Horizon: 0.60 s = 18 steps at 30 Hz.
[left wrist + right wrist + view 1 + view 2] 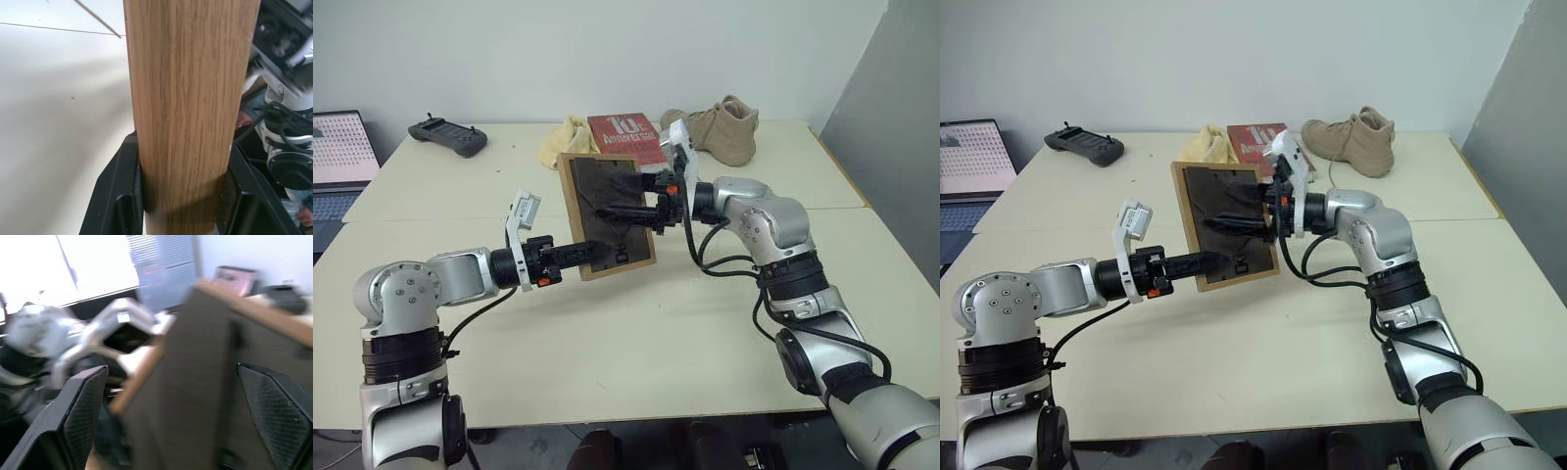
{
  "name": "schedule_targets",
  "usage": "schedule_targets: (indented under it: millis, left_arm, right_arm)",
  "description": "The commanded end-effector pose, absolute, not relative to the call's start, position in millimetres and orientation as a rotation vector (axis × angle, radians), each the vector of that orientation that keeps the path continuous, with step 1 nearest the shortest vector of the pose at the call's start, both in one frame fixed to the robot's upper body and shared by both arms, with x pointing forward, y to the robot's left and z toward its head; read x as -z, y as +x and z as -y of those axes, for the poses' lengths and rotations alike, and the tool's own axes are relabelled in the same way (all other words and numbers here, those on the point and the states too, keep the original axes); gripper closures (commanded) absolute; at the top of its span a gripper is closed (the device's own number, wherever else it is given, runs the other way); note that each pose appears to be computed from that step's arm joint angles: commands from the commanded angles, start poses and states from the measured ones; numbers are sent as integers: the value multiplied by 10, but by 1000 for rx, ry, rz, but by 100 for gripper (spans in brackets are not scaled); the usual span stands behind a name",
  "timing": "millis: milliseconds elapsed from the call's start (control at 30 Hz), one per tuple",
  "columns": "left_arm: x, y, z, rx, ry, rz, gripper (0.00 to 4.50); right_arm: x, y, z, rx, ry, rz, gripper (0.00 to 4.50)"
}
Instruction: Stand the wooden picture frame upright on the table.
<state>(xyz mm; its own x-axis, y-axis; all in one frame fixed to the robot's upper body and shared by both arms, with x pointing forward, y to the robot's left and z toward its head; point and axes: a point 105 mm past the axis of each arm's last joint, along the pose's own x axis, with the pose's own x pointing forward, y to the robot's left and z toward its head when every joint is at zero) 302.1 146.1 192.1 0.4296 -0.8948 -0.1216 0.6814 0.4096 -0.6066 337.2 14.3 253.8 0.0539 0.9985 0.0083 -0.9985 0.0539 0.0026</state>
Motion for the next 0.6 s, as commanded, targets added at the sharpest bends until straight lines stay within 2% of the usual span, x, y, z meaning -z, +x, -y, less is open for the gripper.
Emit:
schedule_targets:
  millis: [33,233,400,500,600]
  left_arm:
    - [-2110,2982,-1466,1098,-537,-414,315]
    - [-2029,2920,-1509,1105,-633,-465,315]
    - [-1960,2814,-1517,1133,-698,-540,315]
    - [-1975,2800,-1514,1162,-777,-565,315]
    - [-2017,2786,-1474,1216,-873,-595,315]
  right_arm:
    - [-2610,3044,-83,-1680,2,9,2]
    - [-2516,2972,205,-1671,-6,-61,2]
    - [-2387,3201,551,-1435,-174,-4,2]
    - [-2329,3394,861,-1201,-504,208,2]
    - [-2196,3498,1014,-990,-960,490,2]
